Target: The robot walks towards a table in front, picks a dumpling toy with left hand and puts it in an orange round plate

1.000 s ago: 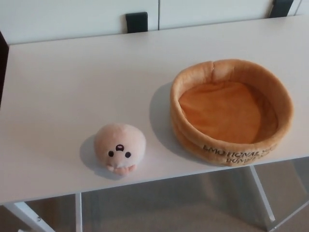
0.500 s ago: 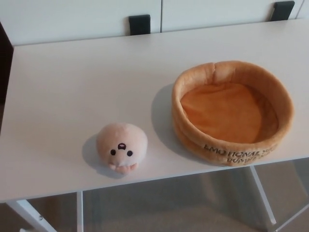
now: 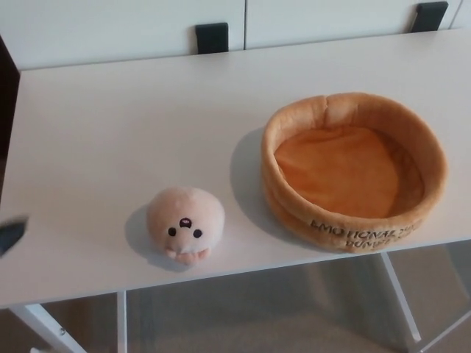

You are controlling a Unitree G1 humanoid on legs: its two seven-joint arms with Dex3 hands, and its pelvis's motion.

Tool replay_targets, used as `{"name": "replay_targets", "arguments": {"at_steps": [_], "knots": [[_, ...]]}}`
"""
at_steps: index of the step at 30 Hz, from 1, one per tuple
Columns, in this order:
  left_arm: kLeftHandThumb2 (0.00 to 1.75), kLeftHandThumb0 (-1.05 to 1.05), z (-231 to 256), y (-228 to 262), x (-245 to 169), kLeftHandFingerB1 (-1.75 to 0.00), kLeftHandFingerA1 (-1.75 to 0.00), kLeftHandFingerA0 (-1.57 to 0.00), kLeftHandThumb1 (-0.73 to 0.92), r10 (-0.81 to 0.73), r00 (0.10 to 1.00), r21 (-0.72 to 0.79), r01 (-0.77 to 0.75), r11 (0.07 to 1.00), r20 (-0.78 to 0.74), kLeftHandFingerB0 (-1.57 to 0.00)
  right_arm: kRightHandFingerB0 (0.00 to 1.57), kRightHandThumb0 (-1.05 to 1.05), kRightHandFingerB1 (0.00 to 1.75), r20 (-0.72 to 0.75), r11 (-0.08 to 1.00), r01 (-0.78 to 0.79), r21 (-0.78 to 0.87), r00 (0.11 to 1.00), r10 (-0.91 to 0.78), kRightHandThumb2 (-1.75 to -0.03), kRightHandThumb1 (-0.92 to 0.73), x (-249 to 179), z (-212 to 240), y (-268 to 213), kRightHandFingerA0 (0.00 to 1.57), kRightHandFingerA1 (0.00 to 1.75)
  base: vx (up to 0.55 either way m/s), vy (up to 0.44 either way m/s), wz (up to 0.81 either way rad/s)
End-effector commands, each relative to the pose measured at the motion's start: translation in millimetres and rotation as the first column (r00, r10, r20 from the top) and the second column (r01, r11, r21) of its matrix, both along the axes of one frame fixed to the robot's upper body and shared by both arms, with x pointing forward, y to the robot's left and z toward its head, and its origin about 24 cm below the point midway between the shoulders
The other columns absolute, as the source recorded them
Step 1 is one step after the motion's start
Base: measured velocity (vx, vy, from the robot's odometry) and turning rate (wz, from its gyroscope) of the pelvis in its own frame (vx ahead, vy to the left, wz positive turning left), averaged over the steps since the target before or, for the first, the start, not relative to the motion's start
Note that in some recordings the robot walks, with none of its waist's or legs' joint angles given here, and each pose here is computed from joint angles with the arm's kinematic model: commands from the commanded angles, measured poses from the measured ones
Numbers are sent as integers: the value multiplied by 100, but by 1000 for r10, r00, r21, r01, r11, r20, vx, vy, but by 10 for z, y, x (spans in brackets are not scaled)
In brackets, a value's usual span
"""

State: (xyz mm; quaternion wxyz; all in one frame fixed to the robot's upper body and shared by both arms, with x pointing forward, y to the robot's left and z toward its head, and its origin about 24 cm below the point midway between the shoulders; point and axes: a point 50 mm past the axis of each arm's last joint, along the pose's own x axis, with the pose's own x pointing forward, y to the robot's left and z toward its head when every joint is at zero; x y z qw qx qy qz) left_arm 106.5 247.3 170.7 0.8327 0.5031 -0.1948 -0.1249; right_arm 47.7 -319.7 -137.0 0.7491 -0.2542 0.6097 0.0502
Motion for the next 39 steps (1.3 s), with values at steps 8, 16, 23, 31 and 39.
{"name": "replay_targets", "arguments": {"at_steps": [8, 16, 23, 31, 39], "knots": [[68, -20, 630, -570, 898, -31, -16, -3, 42, -207, 978, 447, 192, 874, -15, -3, 54, -38, 40, -30, 999, 33, -22, 999, -34, -61, -67, -84, 16, -65, 68, 49, 0, 0, 0], [55, -24, 314, -791, 1248, -23, -14, 0, 43, -142, 964, 555, 247, 794, -227, 0, 52, -40, 40, -34, 1000, 12, -20, 999, -13, -61, -69, -82, 22, -70, 66, 50, 0, 0, 0], [64, -41, -16, -967, 1464, -14, -8, 0, 29, -77, 923, 580, 300, 758, -378, 0, 54, -38, 40, -33, 1000, 14, -24, 999, -15, -61, -68, -85, 25, -79, 66, 49, 0, 0, 0], [81, -61, -265, -1041, 1623, -9, 0, 0, 37, 78, 864, 662, 319, 678, -497, 0, 53, -37, 40, -41, 999, 17, -30, 999, -18, -60, -65, -104, 30, -94, 69, 52, 0, 0, 0], [79, -64, -355, -1078, 1700, -10, 0, 0, 39, 142, 847, 687, 305, 659, -512, 0, 55, -36, 40, -45, 1000, 8, -28, 999, -9, -60, -65, -115, 24, -83, 69, 51, 0, 0, 0]]}}
